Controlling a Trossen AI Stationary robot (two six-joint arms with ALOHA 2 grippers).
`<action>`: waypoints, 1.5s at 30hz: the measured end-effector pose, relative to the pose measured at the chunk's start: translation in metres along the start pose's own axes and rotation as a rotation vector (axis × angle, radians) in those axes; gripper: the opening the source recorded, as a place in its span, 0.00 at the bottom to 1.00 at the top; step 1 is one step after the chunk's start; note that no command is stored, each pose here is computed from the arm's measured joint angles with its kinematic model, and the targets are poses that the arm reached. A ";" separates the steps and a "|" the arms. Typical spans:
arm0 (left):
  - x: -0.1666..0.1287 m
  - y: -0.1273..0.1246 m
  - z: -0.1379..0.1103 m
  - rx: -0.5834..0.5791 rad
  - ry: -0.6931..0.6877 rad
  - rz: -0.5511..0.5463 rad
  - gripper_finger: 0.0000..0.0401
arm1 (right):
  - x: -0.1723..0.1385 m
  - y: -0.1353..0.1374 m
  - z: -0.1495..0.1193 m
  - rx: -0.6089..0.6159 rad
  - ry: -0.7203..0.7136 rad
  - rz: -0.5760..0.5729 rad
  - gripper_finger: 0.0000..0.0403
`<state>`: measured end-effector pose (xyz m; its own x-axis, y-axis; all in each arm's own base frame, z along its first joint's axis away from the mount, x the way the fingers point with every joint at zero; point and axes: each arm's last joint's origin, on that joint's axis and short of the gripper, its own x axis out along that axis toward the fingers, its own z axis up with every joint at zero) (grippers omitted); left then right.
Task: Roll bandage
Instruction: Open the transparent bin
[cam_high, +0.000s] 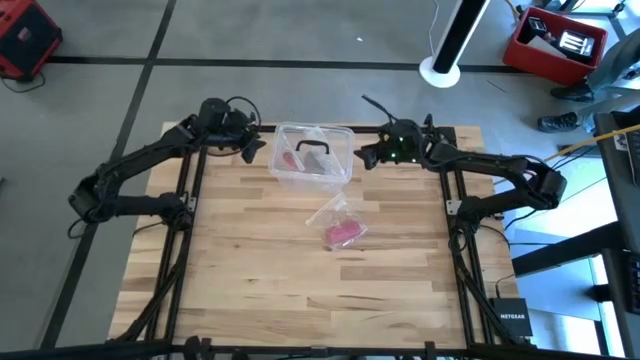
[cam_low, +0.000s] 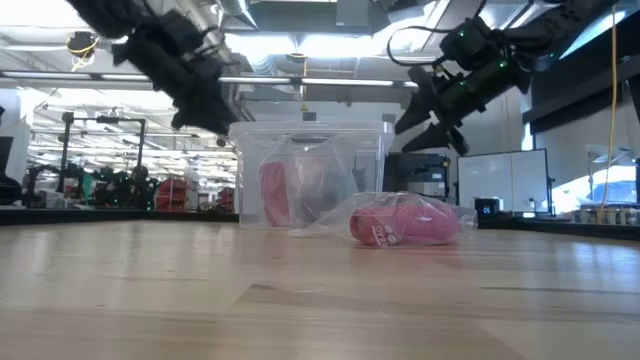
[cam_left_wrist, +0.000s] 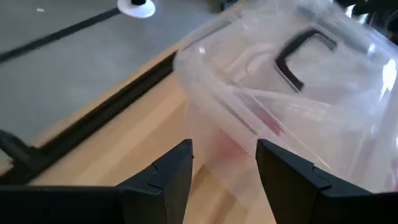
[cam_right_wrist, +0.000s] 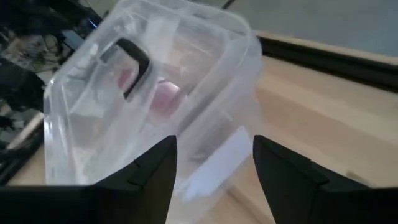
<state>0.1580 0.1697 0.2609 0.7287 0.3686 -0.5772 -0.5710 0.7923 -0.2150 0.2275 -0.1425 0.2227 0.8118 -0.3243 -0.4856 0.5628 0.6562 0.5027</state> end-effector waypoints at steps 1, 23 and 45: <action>0.003 0.003 -0.005 -0.022 -0.018 -0.017 0.42 | 0.000 0.000 0.000 0.002 -0.008 0.011 0.53; 0.024 -0.003 -0.031 -0.133 -0.094 -0.151 0.42 | 0.020 0.006 -0.008 0.036 0.001 0.078 0.53; 0.015 -0.011 -0.028 -0.102 -0.131 -0.188 0.42 | 0.006 0.027 0.017 0.051 0.065 0.179 0.53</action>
<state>0.1641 0.1527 0.2325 0.8645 0.2847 -0.4143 -0.4515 0.8021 -0.3908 0.2499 -0.1378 0.2454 0.8887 -0.1601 -0.4296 0.4190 0.6637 0.6196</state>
